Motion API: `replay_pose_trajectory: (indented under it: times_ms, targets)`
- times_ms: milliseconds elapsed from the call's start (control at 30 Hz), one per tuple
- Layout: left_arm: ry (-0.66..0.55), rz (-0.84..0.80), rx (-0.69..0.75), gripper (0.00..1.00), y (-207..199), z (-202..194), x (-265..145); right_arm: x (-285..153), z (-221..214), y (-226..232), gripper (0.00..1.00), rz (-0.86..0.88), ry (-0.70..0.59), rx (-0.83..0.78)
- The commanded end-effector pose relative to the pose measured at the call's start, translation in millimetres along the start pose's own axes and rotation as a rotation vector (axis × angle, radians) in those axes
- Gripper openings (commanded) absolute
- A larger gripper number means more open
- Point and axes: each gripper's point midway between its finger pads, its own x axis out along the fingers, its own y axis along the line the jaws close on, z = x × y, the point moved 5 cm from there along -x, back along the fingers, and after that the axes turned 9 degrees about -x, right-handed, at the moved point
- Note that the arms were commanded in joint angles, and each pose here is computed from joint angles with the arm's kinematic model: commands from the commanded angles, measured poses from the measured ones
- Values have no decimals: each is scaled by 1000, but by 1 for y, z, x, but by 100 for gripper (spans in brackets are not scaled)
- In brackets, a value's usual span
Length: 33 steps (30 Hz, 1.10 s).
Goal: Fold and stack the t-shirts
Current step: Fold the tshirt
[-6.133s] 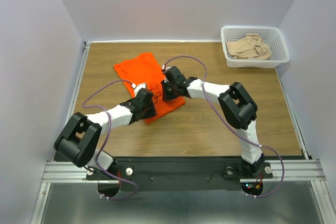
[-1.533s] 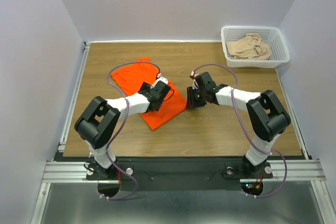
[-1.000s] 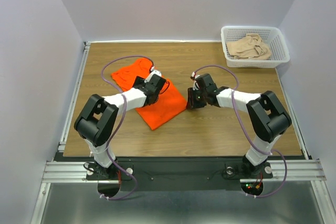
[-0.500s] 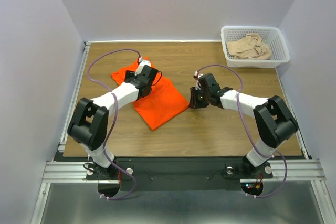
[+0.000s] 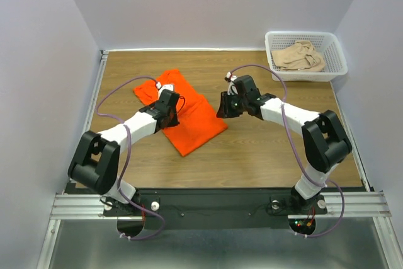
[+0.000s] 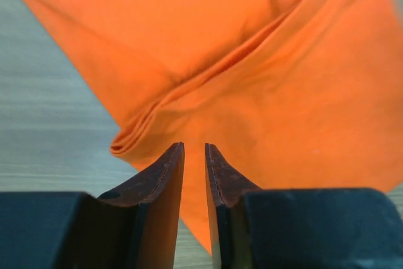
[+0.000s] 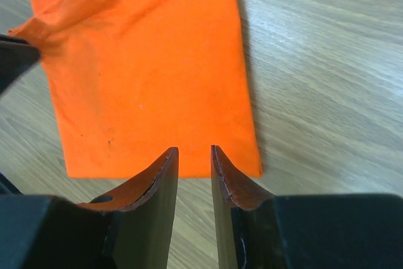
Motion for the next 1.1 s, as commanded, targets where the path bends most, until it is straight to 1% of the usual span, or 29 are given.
replay_pose_trajectory:
  times_ms: [0, 33, 200, 333, 400, 500, 600, 633, 700, 767, 800, 833, 867, 900, 933, 967, 1000, 1033, 1067]
  targets:
    - [49, -21, -97, 30, 7, -13, 20, 13, 6, 8, 33, 61, 11, -17]
    - [47, -5, -120, 30, 13, -10, 25, 16, 6, 8, 33, 66, 15, -22]
    - [40, 54, -133, 30, 24, 3, 46, 33, -6, 0, 32, 56, 59, -8]
    - [42, 90, -146, 30, 34, 12, 58, 47, -29, -10, 32, 26, 122, 13]
    - [68, 106, -136, 30, 36, 10, 66, 50, -43, -17, 32, 2, 153, 31]
    - [99, 97, -101, 30, 34, 9, 77, 49, -63, -23, 32, -30, 196, 65]
    - [123, 65, -86, 31, 27, 10, 85, 44, -74, -25, 32, -57, 213, 101]
    - [115, 46, -82, 31, 22, 15, 87, 41, -86, -26, 32, -65, 237, 136]
    - [93, 15, -75, 32, 15, 25, 88, 34, -88, -23, 32, -68, 230, 160]
    - [82, -11, -65, 36, 10, 32, 86, 28, -90, -22, 31, -71, 226, 177]
    - [60, -33, -69, 42, 6, 40, 79, 24, -84, -19, 31, -65, 202, 166]
    - [46, -48, -79, 45, 4, 44, 73, 22, -79, -18, 31, -58, 188, 153]
    - [35, -71, -90, 48, 1, 47, 67, 20, -69, -14, 32, -44, 162, 138]
    - [-4, -102, -105, 52, -2, 57, 51, 18, -61, -11, 32, -32, 143, 125]
    - [-9, -104, -114, 58, 0, 54, 44, 13, -50, -7, 32, -12, 112, 100]
    - [-28, -110, -143, 62, 3, 55, 29, 11, -34, 1, 33, 28, 79, 80]
    - [-49, -123, -160, 62, 1, 60, 20, 8, -25, 7, 33, 67, 58, 57]
    - [-37, -117, -168, 63, 4, 52, 15, 6, -18, 13, 35, 112, 40, 32]
    - [-30, -125, -180, 63, 5, 44, 2, 4, -7, 26, 36, 211, 0, -2]
